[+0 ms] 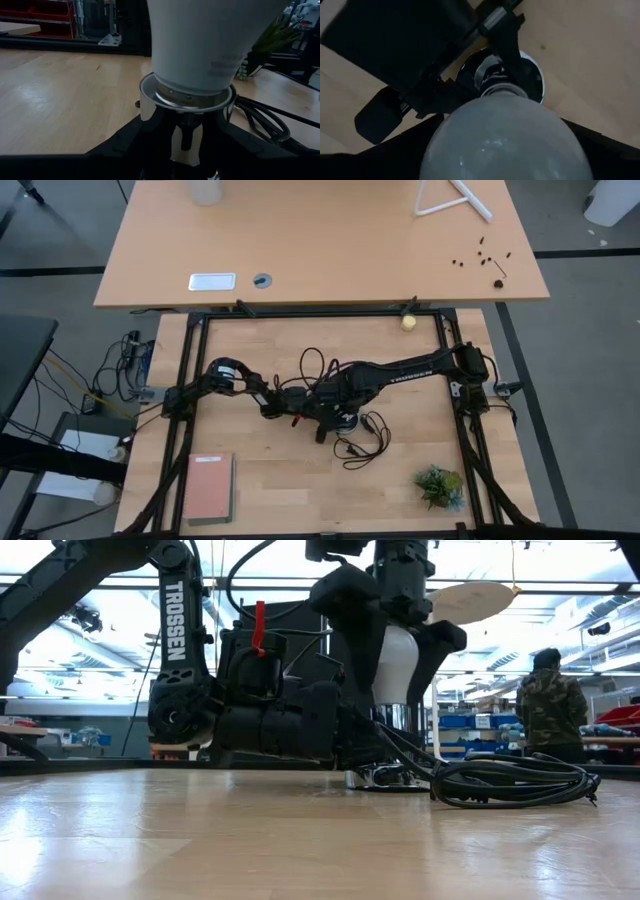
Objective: Screw lightbulb
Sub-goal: Insert the white lightbulb into the silver lamp
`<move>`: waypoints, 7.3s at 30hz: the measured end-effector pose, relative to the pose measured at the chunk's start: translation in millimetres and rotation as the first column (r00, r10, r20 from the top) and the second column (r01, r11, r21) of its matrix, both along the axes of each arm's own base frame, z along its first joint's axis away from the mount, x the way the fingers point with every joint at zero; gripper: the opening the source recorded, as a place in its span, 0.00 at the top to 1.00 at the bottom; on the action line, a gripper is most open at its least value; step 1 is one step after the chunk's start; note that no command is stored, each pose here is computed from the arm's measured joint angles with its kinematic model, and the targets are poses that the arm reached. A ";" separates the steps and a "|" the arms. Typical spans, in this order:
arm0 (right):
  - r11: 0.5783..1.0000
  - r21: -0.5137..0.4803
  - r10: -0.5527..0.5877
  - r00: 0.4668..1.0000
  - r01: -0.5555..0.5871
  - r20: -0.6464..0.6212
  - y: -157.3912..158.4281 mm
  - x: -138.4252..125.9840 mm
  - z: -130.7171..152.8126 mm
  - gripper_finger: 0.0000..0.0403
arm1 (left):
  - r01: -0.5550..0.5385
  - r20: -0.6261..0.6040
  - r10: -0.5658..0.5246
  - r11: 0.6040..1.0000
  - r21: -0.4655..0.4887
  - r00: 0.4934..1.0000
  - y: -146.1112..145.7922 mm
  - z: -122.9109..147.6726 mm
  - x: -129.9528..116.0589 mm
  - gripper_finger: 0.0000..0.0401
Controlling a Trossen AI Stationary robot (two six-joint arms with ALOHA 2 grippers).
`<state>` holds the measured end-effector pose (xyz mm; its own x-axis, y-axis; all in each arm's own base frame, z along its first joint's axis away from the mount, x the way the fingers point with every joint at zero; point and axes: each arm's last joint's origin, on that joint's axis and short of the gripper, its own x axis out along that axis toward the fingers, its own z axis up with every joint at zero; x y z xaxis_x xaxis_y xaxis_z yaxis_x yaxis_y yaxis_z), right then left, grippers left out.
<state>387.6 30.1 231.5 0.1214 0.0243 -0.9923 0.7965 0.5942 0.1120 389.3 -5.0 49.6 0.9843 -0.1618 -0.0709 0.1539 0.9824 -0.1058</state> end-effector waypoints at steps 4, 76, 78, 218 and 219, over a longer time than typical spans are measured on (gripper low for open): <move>0.999 -0.032 0.036 0.999 -0.036 -0.005 -1.9 1.2 9.6 0.08 | 0.002 0.000 -0.002 1.000 0.000 1.000 -0.2 0.0 -0.1 0.53; 0.043 -0.205 0.999 0.036 -0.978 0.036 -23.5 6.5 26.3 0.09 | 0.012 0.000 -0.012 1.000 0.011 1.000 -0.6 -0.2 -0.1 0.53; 0.041 -0.198 0.999 0.034 -0.979 0.040 -26.3 5.9 21.9 0.11 | 0.012 -0.002 -0.012 1.000 0.015 1.000 -0.6 -0.5 -0.1 0.53; 0.995 -0.100 -0.006 0.997 0.013 0.072 1.1 4.3 -6.5 0.35 | -0.007 -0.020 0.007 1.000 -0.014 1.000 -0.3 -1.5 -0.1 0.53; 0.994 -0.092 -0.056 0.996 0.062 0.070 1.0 3.9 -6.5 0.35 | -0.008 -0.018 0.007 1.000 -0.014 1.000 -0.2 -1.3 -0.1 0.53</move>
<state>391.5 31.1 224.9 0.1866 -0.0780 -0.9793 0.8229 0.5570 0.1125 389.2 -5.3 48.3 0.9841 -0.1554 -0.0859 0.1444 0.9819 -0.1223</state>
